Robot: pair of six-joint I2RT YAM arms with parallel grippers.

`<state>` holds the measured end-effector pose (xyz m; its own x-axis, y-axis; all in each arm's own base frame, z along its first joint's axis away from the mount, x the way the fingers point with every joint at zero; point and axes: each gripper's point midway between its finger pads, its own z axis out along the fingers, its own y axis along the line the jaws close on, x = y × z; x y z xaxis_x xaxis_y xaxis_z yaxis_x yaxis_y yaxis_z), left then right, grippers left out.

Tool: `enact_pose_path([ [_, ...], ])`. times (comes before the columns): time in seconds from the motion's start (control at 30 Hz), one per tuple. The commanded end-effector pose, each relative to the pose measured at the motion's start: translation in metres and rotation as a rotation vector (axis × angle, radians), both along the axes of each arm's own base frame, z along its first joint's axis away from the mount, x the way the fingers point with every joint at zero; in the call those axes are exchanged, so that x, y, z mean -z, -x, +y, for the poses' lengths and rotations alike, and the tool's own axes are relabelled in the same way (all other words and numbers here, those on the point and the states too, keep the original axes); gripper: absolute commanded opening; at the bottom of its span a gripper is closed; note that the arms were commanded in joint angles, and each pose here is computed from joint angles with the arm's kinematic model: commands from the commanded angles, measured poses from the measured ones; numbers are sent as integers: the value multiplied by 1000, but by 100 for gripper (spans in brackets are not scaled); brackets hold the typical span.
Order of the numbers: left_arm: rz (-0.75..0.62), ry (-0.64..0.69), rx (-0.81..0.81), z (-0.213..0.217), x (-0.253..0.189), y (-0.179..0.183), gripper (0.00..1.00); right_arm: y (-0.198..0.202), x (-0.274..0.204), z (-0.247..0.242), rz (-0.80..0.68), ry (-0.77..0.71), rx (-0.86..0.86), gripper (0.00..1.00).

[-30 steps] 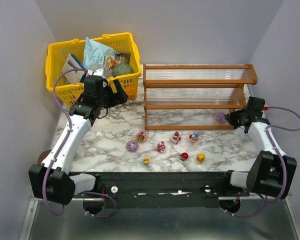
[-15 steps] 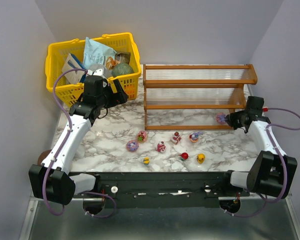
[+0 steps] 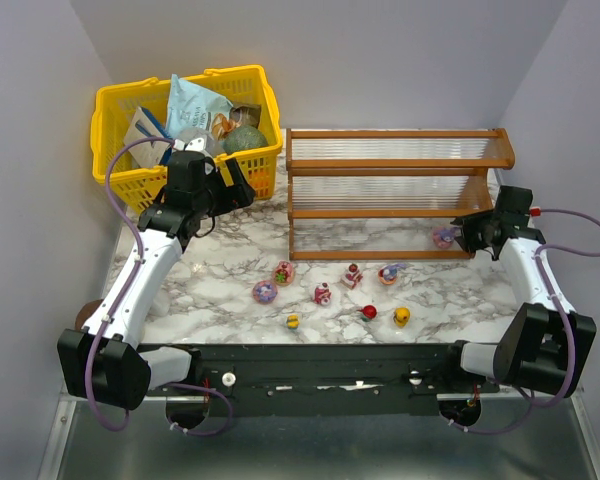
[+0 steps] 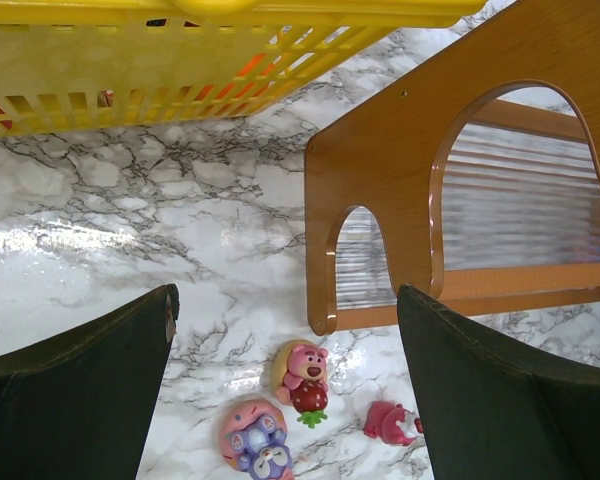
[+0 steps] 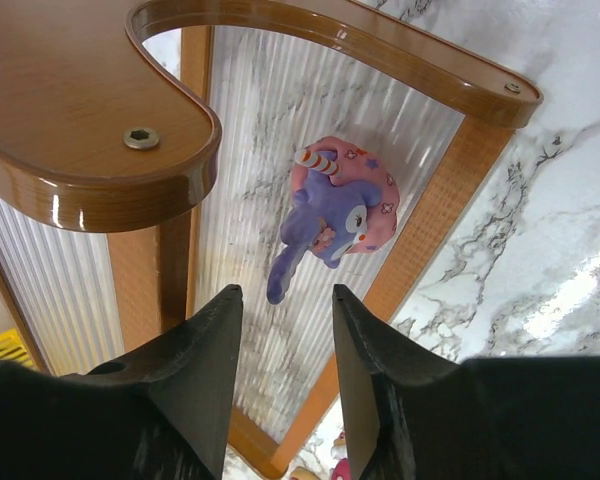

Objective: Place and organize the plastic toys onto the shelf

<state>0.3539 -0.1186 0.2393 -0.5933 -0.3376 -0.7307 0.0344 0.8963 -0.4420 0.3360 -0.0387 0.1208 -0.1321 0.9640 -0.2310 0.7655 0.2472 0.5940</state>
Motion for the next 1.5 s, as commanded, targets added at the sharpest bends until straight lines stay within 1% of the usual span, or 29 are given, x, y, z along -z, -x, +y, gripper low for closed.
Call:
enact_pose_path([
  [0.0,1,1,-6,2,-6,0,99,-4,-18,6,-47,-3,-26,50],
  [0.13,-1,0,-7,2,-7,0,99,2,-29,11,-82,8,-64,55],
  [0.2,-3,-1,-6,3,-8,0,99,7,-34,17,-95,-1,-92,60],
  [0.27,-1,2,-4,2,-7,1,99,13,-44,25,-140,-1,-142,64],
  [0.37,-1,11,-6,1,-6,1,99,24,-53,41,-175,-12,-242,65],
  [0.47,6,37,2,-3,-3,0,99,42,-49,60,-153,-23,-339,66],
  [0.6,29,74,31,-12,5,1,99,68,-39,104,-107,-83,-469,61],
  [0.7,51,88,42,-15,13,3,99,85,-31,130,-77,-106,-502,61],
  [0.8,62,101,55,-18,16,6,99,95,-29,145,-78,-120,-496,61],
  [0.83,67,105,59,-19,18,6,99,98,-25,147,-72,-126,-496,61],
  [0.9,65,108,64,-20,17,7,99,99,-22,154,-67,-133,-500,57],
  [0.97,69,111,67,-21,18,7,99,101,-17,159,-38,-141,-508,51],
  [1.07,68,120,76,-23,17,7,99,102,-12,163,-12,-136,-498,46],
  [1.17,66,125,77,-24,16,9,99,105,-8,166,15,-132,-484,43],
  [1.47,60,117,72,-22,14,9,99,108,6,162,73,-123,-422,42],
])
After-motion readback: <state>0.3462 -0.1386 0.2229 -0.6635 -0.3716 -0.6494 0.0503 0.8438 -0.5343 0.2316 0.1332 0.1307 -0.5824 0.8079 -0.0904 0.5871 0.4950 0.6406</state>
